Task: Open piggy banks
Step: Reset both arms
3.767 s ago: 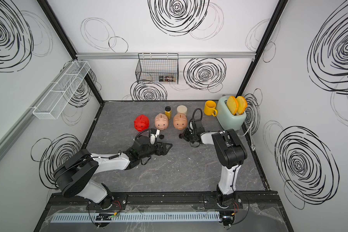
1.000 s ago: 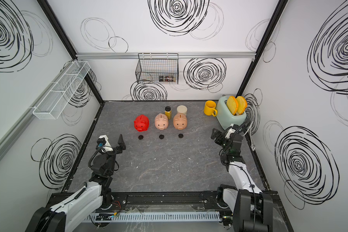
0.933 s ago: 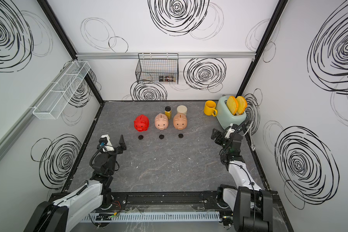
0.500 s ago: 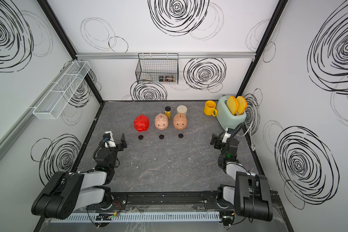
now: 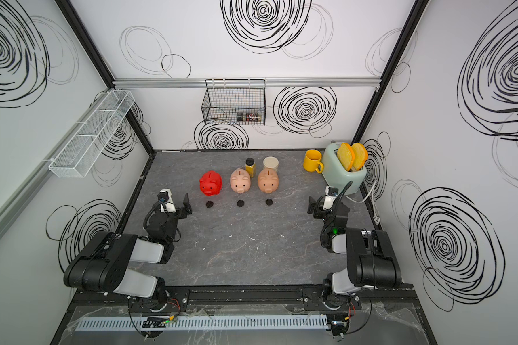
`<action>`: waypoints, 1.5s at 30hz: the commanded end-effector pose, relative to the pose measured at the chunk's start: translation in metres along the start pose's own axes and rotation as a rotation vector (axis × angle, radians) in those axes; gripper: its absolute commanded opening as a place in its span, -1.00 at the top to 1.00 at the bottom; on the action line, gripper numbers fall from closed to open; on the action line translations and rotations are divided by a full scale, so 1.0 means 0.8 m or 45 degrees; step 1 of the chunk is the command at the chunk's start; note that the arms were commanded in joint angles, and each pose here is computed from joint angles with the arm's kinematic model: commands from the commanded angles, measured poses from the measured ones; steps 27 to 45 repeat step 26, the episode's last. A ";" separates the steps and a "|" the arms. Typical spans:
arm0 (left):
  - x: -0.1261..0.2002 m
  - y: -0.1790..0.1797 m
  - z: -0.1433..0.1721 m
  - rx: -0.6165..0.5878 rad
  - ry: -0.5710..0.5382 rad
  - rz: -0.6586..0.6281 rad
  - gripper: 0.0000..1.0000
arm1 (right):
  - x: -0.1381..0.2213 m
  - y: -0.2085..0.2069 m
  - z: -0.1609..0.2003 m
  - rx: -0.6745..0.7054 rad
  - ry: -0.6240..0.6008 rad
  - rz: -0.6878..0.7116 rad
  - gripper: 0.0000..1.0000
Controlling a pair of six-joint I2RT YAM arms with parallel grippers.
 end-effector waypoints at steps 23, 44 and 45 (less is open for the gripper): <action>0.003 -0.004 -0.021 -0.008 -0.119 -0.019 -0.92 | -0.004 -0.002 -0.023 0.061 -0.075 0.047 -0.95; 0.003 -0.004 -0.021 -0.008 -0.120 -0.020 -0.92 | -0.001 -0.002 -0.024 0.067 -0.086 0.056 -0.95; 0.003 -0.004 -0.021 -0.008 -0.120 -0.020 -0.92 | -0.001 -0.002 -0.024 0.067 -0.086 0.056 -0.95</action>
Point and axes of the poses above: each gripper's point midway between its finger pads, its own x axis back along the fingers, its own y axis along the line the jaws close on, z = x × y, the point moved 4 cm from there along x, back along the fingers, and after that the axes turned 14 degrees about x, right-handed, at the moved point
